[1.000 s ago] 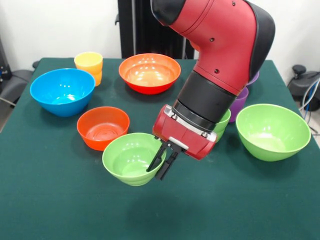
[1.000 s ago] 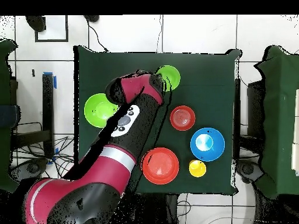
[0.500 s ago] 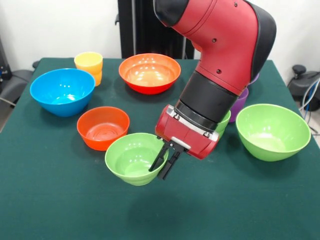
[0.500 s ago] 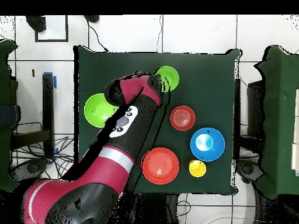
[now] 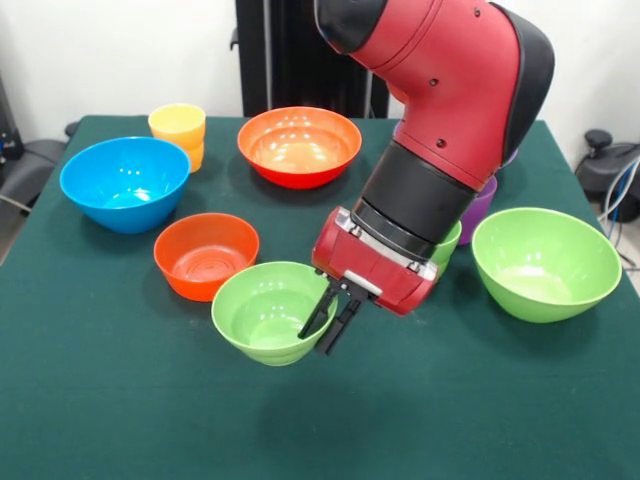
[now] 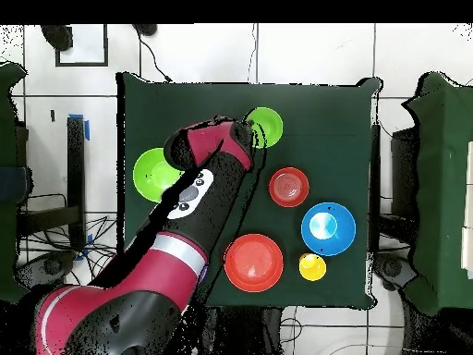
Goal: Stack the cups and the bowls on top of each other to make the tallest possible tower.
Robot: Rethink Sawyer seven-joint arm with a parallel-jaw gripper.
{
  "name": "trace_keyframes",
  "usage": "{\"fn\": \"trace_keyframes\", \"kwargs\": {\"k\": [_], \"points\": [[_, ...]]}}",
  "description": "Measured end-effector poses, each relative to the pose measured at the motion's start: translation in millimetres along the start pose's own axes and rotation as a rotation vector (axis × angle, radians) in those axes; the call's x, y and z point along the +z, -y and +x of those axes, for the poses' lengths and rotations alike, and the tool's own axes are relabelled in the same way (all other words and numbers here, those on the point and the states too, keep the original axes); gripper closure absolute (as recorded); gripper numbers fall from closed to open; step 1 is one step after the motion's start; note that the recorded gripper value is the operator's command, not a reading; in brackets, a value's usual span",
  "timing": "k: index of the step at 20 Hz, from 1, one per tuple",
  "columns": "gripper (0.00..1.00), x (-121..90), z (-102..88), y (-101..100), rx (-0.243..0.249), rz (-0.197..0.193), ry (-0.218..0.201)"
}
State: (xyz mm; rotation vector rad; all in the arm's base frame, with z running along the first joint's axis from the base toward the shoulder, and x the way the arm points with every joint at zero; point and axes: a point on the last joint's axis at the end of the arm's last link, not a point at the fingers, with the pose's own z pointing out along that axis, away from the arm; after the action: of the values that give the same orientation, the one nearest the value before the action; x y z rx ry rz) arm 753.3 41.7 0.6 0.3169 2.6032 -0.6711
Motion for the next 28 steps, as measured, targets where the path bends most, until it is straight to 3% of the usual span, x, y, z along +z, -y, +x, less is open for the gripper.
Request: {"fn": "trace_keyframes", "kwargs": {"k": [28], "points": [[1.0, -19, -4.4, -6, -0.053, 0.034, 0.043]]}}
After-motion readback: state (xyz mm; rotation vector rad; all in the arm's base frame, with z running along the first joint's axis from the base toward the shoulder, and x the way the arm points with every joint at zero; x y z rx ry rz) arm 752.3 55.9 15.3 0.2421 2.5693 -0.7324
